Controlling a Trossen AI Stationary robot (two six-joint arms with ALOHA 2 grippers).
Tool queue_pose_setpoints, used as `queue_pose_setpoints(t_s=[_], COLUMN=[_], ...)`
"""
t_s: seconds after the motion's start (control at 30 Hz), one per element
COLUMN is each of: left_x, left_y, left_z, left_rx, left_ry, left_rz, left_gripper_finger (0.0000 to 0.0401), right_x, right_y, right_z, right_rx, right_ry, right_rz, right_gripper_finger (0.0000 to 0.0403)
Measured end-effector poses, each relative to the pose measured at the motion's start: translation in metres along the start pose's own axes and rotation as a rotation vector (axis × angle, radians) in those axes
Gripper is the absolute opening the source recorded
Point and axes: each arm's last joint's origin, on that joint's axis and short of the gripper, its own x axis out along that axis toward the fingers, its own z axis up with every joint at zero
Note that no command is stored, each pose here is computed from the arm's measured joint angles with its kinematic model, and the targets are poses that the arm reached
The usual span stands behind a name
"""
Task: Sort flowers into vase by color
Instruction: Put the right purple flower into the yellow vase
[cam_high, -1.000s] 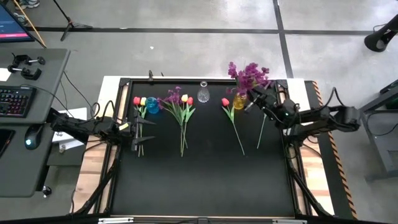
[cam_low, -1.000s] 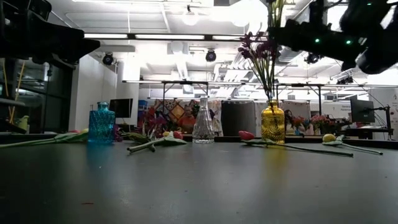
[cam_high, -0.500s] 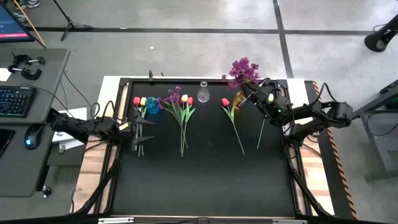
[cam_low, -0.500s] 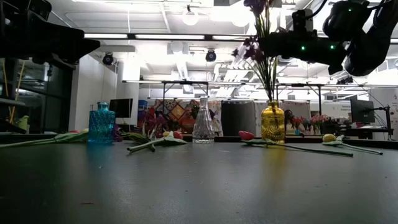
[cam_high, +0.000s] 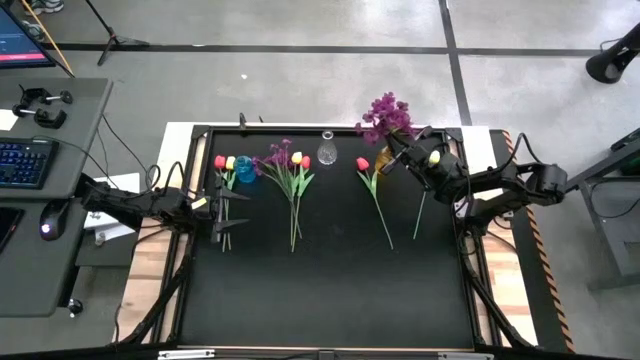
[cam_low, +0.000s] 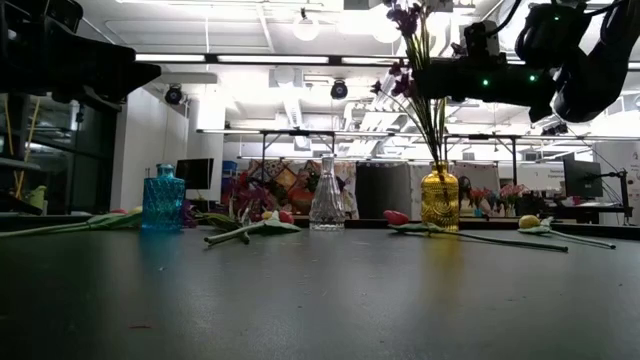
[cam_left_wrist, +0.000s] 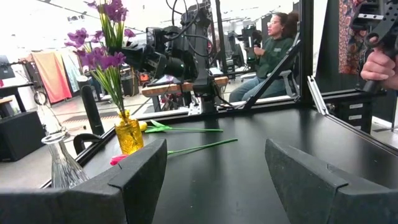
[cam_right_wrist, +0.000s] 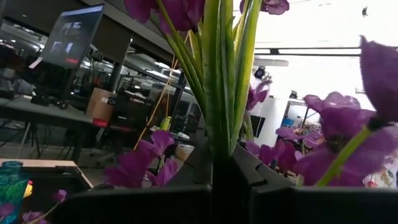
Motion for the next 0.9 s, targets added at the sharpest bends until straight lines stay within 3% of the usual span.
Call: queue_pose_setpoints(t_s=[0.23, 0.67, 0.9], left_x=[0.000, 0.000, 0.000], left_y=[0.000, 0.000, 0.000], left_z=[0.000, 0.000, 0.000], left_rx=[0.000, 0.000, 0.000], left_ry=[0.000, 0.000, 0.000], left_rz=[0.000, 0.000, 0.000], left_gripper_finger=[0.0262, 0.0262, 0.0262], right_x=[0.000, -0.004, -0.008], right_y=[0.000, 0.011, 0.020], right_z=[0.000, 0.005, 0.010], right_rx=[0.000, 0.028, 0.049], right_ry=[0.009, 0.044, 0.027], right_rz=[-0.011, -0.063, -0.021], right_gripper_finger=[0.0038, 0.0190, 0.0211])
